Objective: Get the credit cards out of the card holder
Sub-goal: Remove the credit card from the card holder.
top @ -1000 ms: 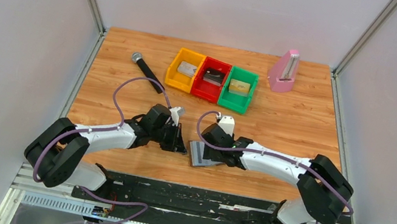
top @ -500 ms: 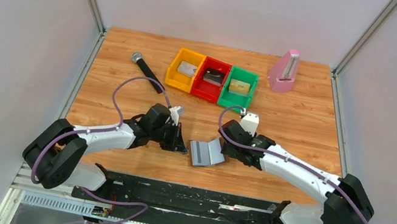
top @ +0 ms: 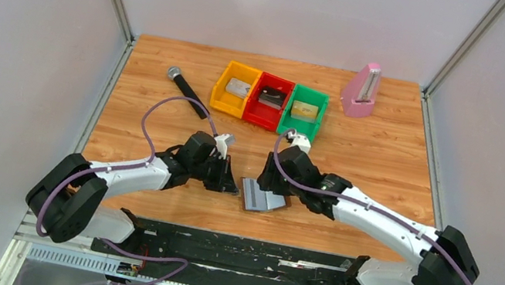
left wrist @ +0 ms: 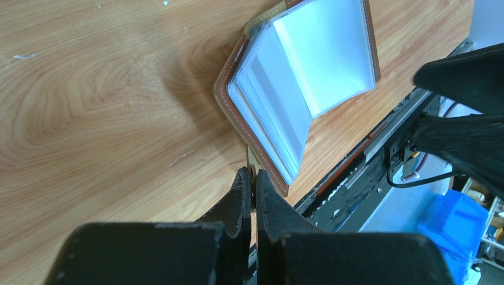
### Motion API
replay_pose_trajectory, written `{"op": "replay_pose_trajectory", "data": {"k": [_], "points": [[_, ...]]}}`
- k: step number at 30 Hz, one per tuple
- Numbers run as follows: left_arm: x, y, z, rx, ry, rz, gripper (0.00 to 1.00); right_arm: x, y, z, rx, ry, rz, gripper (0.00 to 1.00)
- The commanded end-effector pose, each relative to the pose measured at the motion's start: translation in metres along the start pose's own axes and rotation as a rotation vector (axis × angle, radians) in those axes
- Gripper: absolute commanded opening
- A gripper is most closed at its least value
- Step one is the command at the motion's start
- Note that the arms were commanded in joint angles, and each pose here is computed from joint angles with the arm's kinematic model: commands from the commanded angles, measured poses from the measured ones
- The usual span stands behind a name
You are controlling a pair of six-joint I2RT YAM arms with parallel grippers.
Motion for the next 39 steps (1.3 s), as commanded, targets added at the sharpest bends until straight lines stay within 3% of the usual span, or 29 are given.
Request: {"op": "replay_pose_trajectory", "data": {"k": [1, 10, 18, 34, 39], "points": [[-0.004, 0.004, -0.012, 0.04, -0.022, -0.017, 0.0, 0.004, -0.02, 0.017, -0.09, 0.021, 0.018, 0.5], [-0.003, 0.002, -0.011, 0.048, -0.014, -0.015, 0.0, 0.025, -0.047, 0.017, -0.07, 0.049, 0.113, 0.57], [-0.004, 0.002, -0.011, 0.048, -0.019, -0.016, 0.0, 0.041, -0.061, 0.014, -0.041, 0.067, 0.169, 0.57], [-0.006, 0.001, -0.013, 0.042, -0.023, -0.012, 0.0, 0.048, -0.064, 0.017, -0.026, 0.092, 0.185, 0.61], [-0.006, 0.001, -0.013, 0.04, -0.024, -0.011, 0.0, 0.045, -0.061, 0.018, -0.03, 0.096, 0.176, 0.57]]}}
Point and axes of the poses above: each gripper's point midway between its finger pads, its own y axis back along the fingers, its own z axis along the line the jaws close on, x = y × z, the point moved 4 cm from there along y, back along the fingers, and after that the axes turned 14 degrees about y, right-handed, at the moved point
